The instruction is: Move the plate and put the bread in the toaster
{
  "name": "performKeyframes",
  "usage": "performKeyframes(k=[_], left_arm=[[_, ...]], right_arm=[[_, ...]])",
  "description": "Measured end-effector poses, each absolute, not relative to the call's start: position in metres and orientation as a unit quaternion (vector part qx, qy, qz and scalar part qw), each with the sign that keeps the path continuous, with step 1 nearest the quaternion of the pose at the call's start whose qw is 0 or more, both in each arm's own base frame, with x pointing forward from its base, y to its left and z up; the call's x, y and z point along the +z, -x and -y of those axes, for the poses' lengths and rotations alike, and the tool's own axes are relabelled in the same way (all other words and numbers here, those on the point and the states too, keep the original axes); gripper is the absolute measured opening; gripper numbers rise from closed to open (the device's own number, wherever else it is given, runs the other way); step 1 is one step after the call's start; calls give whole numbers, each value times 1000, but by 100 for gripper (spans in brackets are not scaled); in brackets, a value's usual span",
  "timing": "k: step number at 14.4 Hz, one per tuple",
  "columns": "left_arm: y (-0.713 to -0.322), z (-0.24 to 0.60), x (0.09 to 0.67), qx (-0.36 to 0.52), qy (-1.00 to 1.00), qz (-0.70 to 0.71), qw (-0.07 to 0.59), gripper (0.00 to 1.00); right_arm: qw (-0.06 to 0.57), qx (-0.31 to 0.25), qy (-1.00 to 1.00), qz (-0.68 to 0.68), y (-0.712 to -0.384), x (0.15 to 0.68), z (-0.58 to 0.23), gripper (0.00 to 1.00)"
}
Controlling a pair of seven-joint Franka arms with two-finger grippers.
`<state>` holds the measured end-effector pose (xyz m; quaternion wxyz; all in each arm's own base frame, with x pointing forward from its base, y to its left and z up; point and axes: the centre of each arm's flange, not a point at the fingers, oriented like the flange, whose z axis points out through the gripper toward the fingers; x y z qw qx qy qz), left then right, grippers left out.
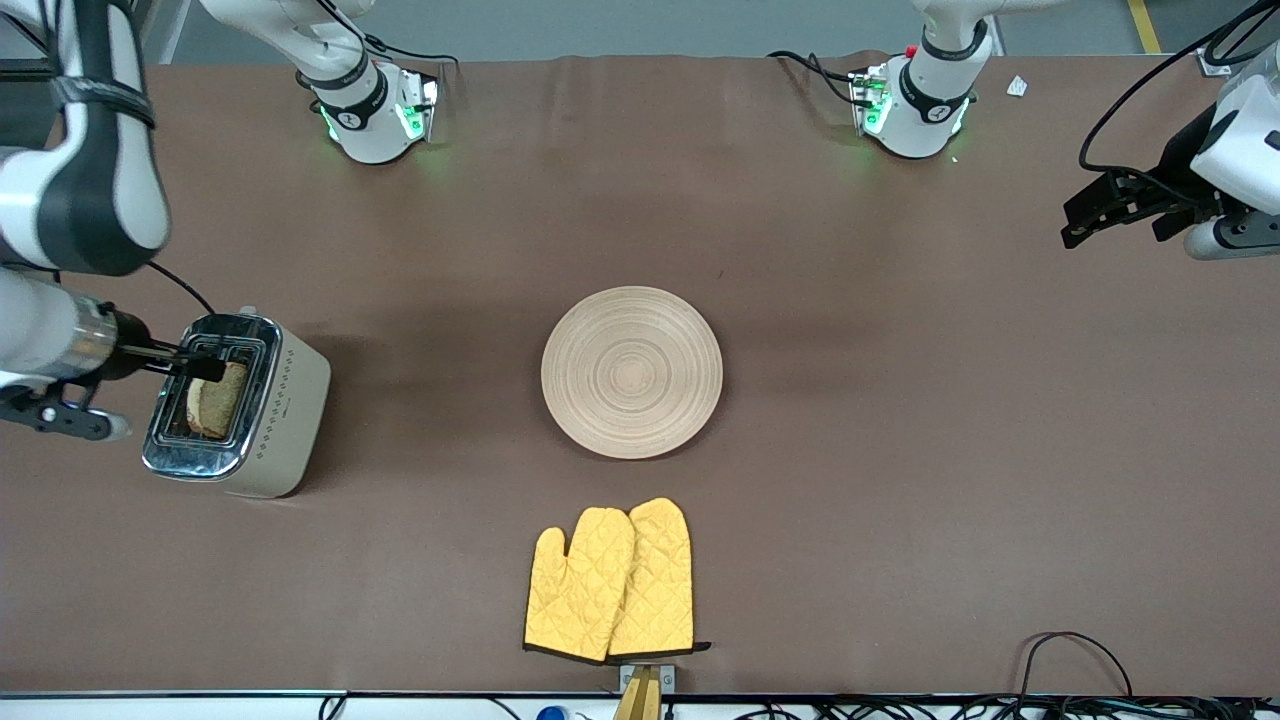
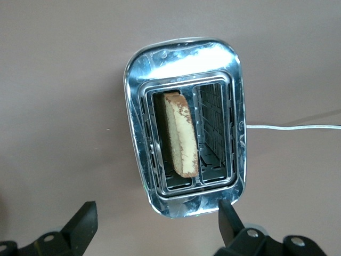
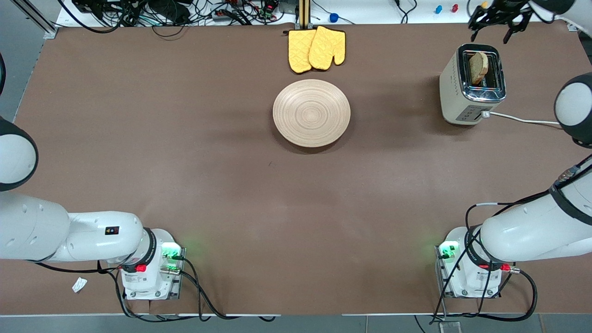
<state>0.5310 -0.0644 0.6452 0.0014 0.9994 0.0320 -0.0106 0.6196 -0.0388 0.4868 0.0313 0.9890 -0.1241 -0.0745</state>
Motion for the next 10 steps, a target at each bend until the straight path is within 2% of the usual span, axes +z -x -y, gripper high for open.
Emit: performKeyframes(k=[3, 10], left_arm=[[-531, 65, 646, -7, -1000, -29, 2, 100], [-530, 63, 654, 4, -1000, -23, 3, 100]], right_arm=[[7, -51, -991, 120, -605, 528, 58, 100], [-14, -49, -992, 111, -566, 589, 48, 100]])
